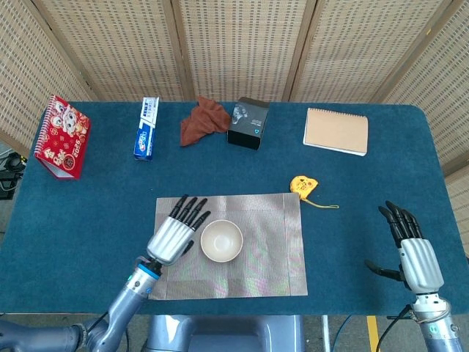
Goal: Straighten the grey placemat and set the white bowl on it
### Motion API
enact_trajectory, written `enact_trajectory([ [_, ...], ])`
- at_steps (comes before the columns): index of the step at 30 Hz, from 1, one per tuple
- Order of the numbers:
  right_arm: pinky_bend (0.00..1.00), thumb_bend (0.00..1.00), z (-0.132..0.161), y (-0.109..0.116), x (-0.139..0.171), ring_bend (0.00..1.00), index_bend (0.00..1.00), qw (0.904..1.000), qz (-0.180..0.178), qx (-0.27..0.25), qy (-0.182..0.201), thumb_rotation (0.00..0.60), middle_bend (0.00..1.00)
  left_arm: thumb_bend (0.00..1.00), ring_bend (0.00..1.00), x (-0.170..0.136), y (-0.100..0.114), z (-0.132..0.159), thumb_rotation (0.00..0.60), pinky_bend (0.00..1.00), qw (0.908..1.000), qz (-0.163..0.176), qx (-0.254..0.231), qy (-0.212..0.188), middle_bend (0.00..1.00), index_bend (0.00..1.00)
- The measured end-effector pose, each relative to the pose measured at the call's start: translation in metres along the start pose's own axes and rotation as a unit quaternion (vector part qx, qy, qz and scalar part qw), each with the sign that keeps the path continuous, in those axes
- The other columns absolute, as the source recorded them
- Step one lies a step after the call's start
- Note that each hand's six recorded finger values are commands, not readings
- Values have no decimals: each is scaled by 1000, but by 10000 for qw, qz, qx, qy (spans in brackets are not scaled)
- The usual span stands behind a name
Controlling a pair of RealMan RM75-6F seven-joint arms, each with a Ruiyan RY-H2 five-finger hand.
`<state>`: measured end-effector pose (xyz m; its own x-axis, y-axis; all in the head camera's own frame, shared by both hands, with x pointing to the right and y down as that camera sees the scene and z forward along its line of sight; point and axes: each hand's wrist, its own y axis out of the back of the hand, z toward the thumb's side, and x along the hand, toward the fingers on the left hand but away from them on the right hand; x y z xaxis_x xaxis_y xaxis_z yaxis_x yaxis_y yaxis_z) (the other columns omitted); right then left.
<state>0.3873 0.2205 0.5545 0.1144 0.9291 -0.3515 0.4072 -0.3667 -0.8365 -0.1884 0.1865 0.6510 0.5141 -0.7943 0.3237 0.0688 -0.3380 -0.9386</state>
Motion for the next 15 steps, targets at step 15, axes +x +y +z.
enact_trajectory([
  [15,0,181,-3,-14,-2,0,59,9993,94,349,-98,600,0,241,0,-125,27,-157,600,0,9783,157,-245,2052,0,95],
])
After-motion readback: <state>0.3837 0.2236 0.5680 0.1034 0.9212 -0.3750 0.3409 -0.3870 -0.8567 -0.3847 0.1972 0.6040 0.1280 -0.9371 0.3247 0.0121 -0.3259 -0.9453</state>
